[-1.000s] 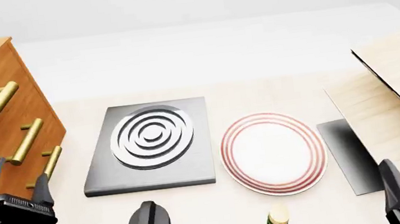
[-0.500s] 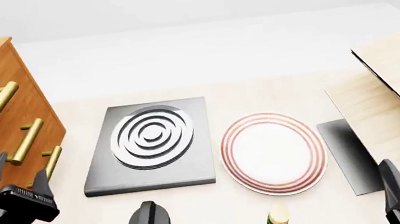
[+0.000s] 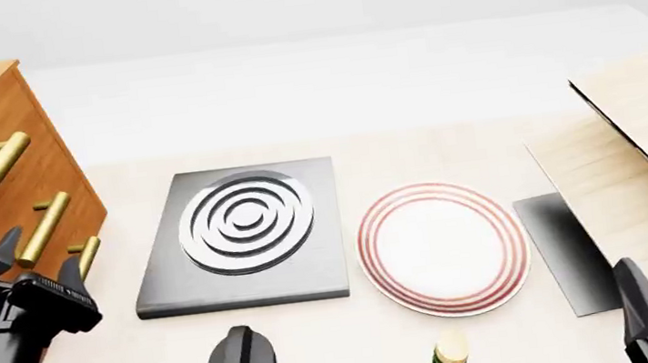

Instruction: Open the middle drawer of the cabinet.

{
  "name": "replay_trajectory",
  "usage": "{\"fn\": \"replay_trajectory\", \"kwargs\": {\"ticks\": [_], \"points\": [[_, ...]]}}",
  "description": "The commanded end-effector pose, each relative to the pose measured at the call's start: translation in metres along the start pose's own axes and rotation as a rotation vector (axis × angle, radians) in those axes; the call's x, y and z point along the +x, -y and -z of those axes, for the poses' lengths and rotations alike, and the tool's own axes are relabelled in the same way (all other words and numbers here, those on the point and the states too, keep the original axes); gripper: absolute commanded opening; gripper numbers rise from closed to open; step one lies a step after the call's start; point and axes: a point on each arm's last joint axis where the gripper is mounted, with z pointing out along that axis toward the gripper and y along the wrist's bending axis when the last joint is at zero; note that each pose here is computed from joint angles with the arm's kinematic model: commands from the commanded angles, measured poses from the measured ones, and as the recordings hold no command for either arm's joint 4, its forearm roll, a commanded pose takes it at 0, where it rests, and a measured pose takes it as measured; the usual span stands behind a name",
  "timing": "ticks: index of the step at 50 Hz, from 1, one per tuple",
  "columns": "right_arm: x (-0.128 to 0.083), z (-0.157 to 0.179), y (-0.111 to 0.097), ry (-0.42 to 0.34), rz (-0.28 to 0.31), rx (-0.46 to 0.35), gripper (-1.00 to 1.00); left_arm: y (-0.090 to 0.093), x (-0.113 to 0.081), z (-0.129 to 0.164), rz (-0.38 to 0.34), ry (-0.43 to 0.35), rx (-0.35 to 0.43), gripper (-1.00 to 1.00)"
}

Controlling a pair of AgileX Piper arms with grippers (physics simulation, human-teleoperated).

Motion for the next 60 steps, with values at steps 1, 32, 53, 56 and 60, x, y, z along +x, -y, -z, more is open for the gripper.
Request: {"fn": "replay_trajectory", "kwargs": {"ticks": [1, 32, 53, 56, 60], "points": [[0.0, 0.0, 0.0, 0.0, 0.0, 0.0, 1.0, 0.005, 0.003, -0.015, -0.008, -0.013, 0.019, 1.0], [0.0, 0.0, 0.0, 0.0, 0.0, 0.0, 1.0, 0.002, 0.016, -0.02, 0.012, -0.067, 0.004, 1.0], [0.0, 0.0, 0.0, 0.0, 0.0, 0.0, 1.0, 0.012, 0.02, -0.025, -0.002, -0.082, 0.042, -1.0], [0.0, 0.0, 0.0, 0.0, 0.0, 0.0, 1.0, 0.014, 0.02, -0.027, -0.019, -0.081, 0.053, -1.0], [0.0, 0.0, 0.0, 0.0, 0.0, 0.0, 1.0, 0.014, 0.02, -0.028, -0.037, -0.081, 0.054, -1.0]]}}
